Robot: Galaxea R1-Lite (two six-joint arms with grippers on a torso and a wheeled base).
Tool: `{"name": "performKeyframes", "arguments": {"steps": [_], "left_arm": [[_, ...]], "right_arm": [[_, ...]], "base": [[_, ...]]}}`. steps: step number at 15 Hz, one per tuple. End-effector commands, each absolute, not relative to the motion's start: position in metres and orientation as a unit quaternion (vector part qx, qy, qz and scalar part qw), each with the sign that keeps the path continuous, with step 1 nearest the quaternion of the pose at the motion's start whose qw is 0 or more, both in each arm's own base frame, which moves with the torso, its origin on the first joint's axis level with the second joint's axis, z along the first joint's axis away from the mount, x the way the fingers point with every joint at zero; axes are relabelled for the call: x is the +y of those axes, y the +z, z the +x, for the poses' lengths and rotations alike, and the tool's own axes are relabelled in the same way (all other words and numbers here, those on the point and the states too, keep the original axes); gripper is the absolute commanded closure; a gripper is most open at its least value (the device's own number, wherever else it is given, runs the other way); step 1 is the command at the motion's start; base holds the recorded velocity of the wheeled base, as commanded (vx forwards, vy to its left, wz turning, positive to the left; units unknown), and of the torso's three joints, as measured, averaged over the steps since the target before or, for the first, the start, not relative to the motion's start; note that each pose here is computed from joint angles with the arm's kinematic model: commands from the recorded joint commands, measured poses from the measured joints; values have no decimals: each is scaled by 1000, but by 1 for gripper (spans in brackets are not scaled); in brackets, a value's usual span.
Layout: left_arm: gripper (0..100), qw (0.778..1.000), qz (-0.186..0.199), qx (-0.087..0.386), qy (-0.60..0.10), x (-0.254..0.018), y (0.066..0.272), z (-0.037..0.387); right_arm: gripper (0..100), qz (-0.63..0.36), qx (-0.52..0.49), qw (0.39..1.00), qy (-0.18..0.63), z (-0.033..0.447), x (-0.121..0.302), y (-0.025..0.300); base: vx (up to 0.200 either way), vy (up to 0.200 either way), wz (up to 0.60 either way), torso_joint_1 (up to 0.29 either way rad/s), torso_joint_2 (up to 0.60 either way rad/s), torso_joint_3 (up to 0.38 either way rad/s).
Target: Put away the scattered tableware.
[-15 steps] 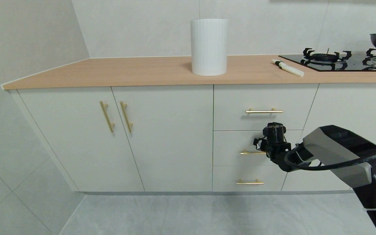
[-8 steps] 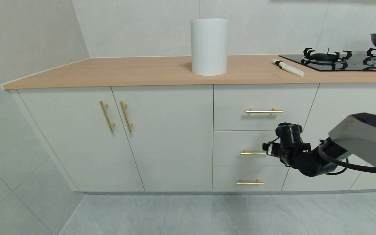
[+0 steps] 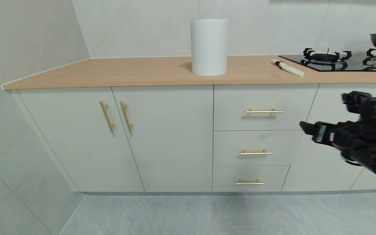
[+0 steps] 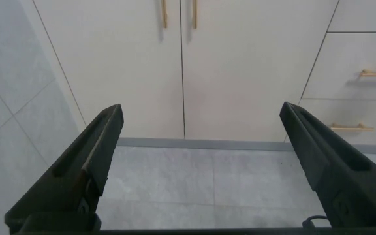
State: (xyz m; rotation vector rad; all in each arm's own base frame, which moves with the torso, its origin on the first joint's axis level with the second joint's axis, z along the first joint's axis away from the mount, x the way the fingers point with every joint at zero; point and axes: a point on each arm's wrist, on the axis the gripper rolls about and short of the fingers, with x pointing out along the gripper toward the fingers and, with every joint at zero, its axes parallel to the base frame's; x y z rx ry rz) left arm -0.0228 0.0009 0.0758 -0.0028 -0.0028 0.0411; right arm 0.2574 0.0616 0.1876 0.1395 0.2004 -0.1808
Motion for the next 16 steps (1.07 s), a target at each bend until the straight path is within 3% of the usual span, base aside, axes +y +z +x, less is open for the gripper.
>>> {"name": "performKeyframes", "arguments": {"steps": [1,5,8,13,16], "left_arm": [[0,1000,-2,-2,21,1,76,-23],[0,1000,-2,-2,21,1,76,-23],[0,1000,-2,-2,21,1,76,-23],[0,1000,-2,-2,21,1,76,-23],[0,1000,-2,-2,21,1,76,-23]], "right_arm": [[0,52,-30,994,-95,141,29,235],[0,-8,-102,981,-163,61,-2,243],[0,-36,-119,973,-196,-5,-10,224],[0,-42,-123,974,-183,-58,-11,181],[0,-56,-148,981,-109,-65,-4,163]], "base": [[0,0,0,0,0,0],[0,0,0,0,0,0],[0,0,0,0,0,0],[0,0,0,0,0,0],[0,0,0,0,0,0]]}}
